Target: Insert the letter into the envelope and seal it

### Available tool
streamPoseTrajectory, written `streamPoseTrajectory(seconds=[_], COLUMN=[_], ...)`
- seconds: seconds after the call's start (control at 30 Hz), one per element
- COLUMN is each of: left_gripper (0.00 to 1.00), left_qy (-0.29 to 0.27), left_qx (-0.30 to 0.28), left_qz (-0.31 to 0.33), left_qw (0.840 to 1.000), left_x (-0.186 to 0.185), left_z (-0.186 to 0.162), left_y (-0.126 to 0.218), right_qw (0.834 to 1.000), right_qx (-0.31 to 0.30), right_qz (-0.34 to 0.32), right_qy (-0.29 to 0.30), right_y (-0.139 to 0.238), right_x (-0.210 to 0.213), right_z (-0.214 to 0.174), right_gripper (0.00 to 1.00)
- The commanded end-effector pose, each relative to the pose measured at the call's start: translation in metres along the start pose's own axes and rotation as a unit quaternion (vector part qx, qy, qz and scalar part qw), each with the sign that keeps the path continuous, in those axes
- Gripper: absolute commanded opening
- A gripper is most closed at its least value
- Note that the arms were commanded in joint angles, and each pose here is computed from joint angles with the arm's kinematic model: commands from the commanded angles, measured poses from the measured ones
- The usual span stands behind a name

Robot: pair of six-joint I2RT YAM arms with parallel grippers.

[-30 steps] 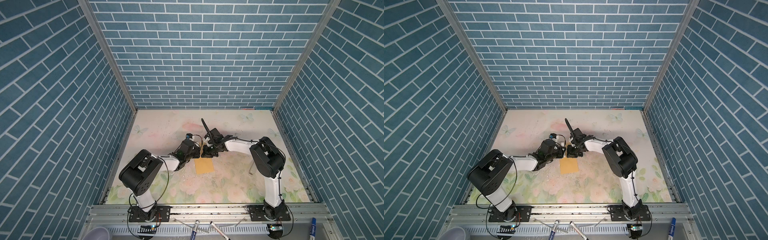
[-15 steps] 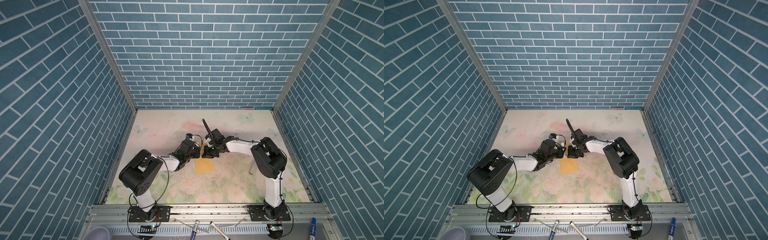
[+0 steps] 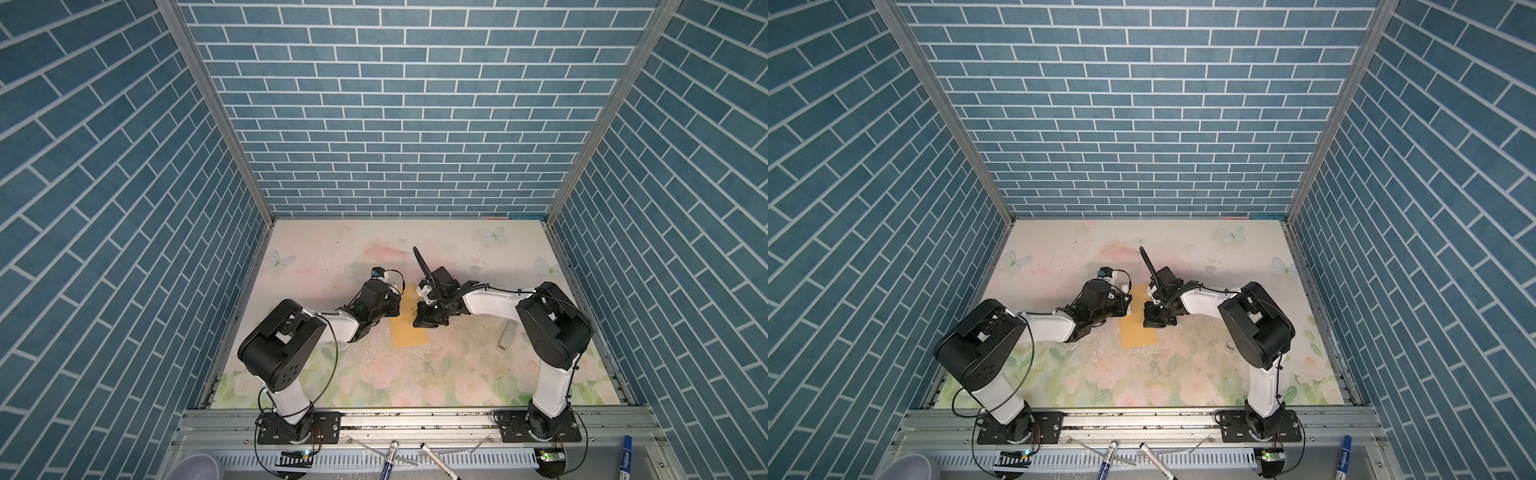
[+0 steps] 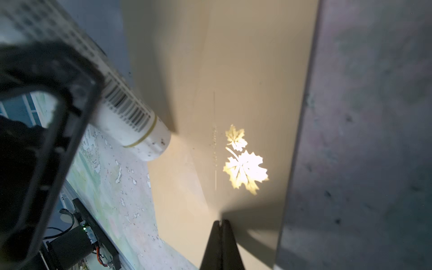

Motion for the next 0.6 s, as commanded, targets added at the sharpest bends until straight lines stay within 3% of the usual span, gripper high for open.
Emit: streamPoseTrajectory(seconds=[0.0, 0.57], left_gripper=[0.00, 0.00], left_qy=[-0.007, -0.007], left_qx=[0.048, 0.046], left_qz=[0.026, 0.027], left_qw=[0.998, 0.999], left_x=[0.011, 0.011], left_z=[-0.026, -0.025], left_y=[-0.001, 0.001], right_qw=[0.999, 1.000], right_qx=[0.008, -0.009], right_qz=[-0.047, -0.023], right_qy=[-0.010, 0.000], right_y=[-0.009, -0.021], right_x=[-0.016, 0.014], right_z=[0.000, 0.049], right_gripper=[0.00, 0.00])
Point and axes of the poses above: each gripper's point midway between its finger pads, its own y axis back along the fingers, its own x axis along the line the jaws close on, z = x × y, the point moved 6 cm from there along y, back along the fingers, and after that the axes turned 15 degrees about -y, right-handed, at the moved point
